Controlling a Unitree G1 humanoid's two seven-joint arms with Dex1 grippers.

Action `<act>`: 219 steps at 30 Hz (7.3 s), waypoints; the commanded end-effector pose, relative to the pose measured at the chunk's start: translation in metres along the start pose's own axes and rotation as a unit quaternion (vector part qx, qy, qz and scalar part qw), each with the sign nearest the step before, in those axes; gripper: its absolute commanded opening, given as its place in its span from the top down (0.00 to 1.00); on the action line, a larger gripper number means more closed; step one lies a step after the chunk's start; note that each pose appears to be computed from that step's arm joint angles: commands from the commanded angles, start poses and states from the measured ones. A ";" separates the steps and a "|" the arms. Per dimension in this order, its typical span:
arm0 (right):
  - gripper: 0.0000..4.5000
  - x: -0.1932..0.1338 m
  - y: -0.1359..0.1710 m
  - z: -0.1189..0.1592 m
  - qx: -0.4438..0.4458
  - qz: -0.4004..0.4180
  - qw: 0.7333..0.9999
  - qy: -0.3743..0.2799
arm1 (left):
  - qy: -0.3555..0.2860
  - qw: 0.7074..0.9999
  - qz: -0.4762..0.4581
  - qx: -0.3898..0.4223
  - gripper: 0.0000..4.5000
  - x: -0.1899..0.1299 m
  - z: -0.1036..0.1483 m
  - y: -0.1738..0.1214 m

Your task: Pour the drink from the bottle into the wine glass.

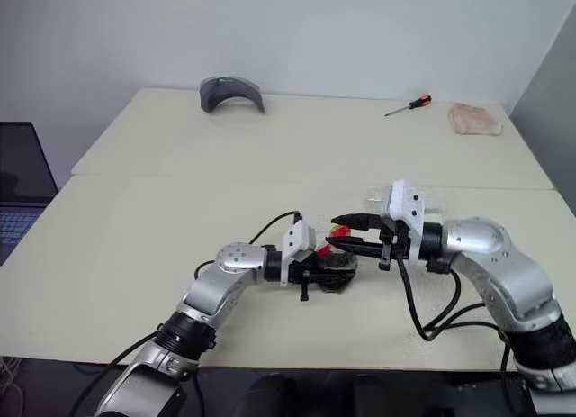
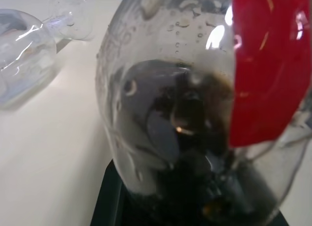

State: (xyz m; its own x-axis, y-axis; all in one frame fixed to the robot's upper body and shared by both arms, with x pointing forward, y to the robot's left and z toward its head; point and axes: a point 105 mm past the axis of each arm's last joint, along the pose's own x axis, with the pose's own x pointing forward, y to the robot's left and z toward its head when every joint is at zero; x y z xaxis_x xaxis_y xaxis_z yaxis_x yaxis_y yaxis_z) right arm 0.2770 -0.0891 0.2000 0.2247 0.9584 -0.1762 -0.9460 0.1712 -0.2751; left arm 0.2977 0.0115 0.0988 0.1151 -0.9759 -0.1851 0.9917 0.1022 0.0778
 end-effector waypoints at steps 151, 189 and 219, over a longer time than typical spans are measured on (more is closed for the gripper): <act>0.00 -0.044 -0.016 0.006 -0.019 -0.381 0.925 0.000 | -0.093 0.983 0.127 0.090 0.84 0.015 0.030 0.029; 0.65 0.002 0.001 0.021 0.068 -0.261 0.962 -0.046 | -0.091 0.984 0.124 0.091 0.84 0.017 0.029 0.028; 0.74 -0.056 -0.001 0.005 0.073 -0.342 0.936 -0.028 | -0.095 0.983 0.128 0.093 0.84 0.014 0.030 0.028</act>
State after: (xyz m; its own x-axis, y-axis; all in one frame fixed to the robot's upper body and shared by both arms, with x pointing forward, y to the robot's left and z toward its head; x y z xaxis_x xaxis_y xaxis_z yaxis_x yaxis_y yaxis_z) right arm 0.2688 -0.1311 0.2111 0.7726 0.6334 0.0424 -0.6248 0.7706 -0.1259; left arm 0.3265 -0.0038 0.1139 0.3371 -0.9415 -0.0011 0.9128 0.3265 0.2453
